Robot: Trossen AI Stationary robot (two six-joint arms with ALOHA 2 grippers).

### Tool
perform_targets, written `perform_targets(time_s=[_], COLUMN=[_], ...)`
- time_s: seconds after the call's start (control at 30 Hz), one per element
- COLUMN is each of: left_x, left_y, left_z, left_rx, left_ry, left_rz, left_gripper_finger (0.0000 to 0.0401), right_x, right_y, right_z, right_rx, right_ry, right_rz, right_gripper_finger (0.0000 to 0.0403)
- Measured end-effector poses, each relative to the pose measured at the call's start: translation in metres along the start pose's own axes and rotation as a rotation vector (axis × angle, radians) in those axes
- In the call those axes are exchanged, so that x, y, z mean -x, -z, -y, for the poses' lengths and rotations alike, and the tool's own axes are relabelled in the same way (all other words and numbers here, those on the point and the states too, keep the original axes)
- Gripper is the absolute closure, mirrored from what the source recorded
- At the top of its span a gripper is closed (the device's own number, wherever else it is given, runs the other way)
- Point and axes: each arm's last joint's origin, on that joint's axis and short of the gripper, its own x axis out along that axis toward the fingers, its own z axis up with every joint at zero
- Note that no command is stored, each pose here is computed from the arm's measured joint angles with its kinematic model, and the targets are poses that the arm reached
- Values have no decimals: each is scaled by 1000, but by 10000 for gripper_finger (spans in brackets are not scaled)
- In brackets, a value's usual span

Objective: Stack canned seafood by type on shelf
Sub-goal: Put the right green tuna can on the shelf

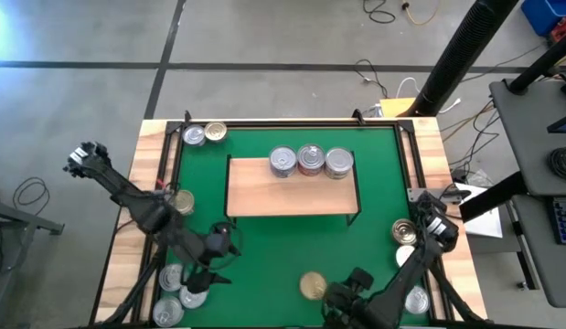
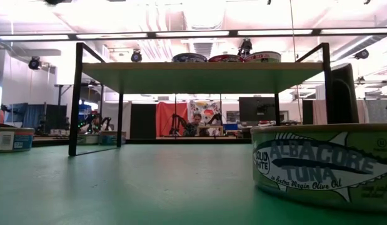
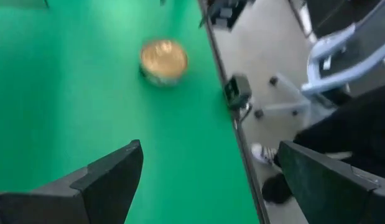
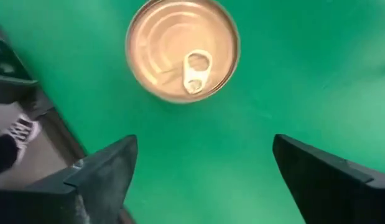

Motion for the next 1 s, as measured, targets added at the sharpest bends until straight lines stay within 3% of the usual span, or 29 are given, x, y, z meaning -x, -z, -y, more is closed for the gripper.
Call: perform_targets(time_s=[0.1, 0.2, 0.4, 0.5, 0.67, 0.83, 1.0], left_x=[-17, -32, -59, -73, -94, -105, -121], left_y=[5, 10, 6, -1, -10, -9, -3], left_z=[2, 4, 15, 22, 30, 24, 14], left_rx=[113, 235, 241, 202, 52, -59, -157], left_ry=[48, 24, -49, -65, -100, -198, -174], left_rz=[-98, -142, -145, -163, -183, -147, -173], left_gripper_finger=[45, 45, 45, 45, 45, 45, 45], right_x=[5, 8, -7, -10, -13, -20, -34], right_y=[21, 46, 74, 75, 67, 69, 73], right_z=[-4, -7, -7, -9, -12, -9, -5], right_rx=[-2, 2, 97, 179, 141, 186, 179], right_ry=[-25, -29, 15, 21, 0, 12, 23], right_rz=[57, 139, 204, 200, 213, 236, 245], right_gripper_finger=[24, 23, 23, 23, 23, 23, 23])
